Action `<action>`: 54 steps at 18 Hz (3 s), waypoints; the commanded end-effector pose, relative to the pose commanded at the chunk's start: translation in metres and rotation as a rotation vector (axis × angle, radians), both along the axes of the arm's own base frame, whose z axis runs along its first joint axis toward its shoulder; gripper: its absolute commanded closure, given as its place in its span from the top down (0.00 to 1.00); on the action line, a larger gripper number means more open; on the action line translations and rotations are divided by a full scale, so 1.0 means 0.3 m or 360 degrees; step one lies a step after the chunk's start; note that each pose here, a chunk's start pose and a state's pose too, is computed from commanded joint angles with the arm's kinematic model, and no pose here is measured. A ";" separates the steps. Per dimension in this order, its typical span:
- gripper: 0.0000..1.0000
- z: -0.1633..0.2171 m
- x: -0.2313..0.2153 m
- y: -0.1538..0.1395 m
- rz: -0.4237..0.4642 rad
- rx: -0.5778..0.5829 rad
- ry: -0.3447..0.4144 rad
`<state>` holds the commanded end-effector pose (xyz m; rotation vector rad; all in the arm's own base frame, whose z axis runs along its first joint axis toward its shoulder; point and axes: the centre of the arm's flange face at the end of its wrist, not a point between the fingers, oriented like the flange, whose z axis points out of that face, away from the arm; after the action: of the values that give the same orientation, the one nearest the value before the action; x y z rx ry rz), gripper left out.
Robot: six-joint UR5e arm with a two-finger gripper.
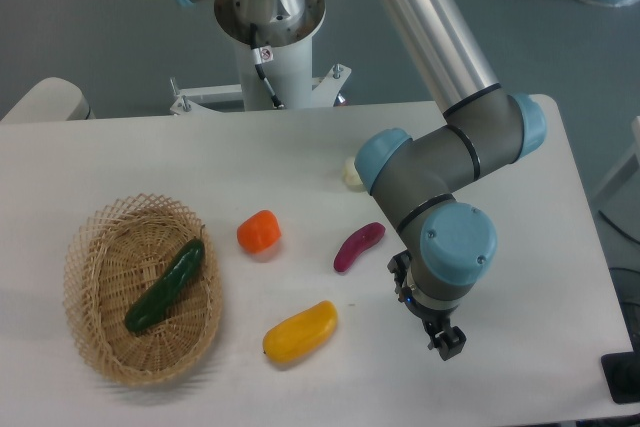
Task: Pick up the cucumber from the basket
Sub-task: 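Move the gripper over the wicker basket toward the green cucumber, then lower the gripper onto the green cucumber and close on it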
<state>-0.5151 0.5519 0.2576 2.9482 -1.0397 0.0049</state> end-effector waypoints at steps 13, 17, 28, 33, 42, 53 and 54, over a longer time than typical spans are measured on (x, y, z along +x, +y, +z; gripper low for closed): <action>1.00 0.009 0.147 0.050 0.0063 -0.0026 -0.0024; 1.00 0.021 0.275 0.096 0.0152 -0.0012 -0.0062; 1.00 0.098 0.778 0.261 0.0349 -0.0044 -0.0224; 1.00 0.042 1.010 0.304 0.0503 -0.0090 -0.0208; 1.00 -0.062 1.172 0.284 0.0550 -0.0035 -0.0172; 0.73 -0.152 1.193 0.256 0.0600 -0.0075 -0.0080; 0.66 -0.155 1.193 0.256 0.0605 -0.0077 -0.0080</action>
<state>-0.1572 0.6288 0.2111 3.0621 -0.4596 0.1073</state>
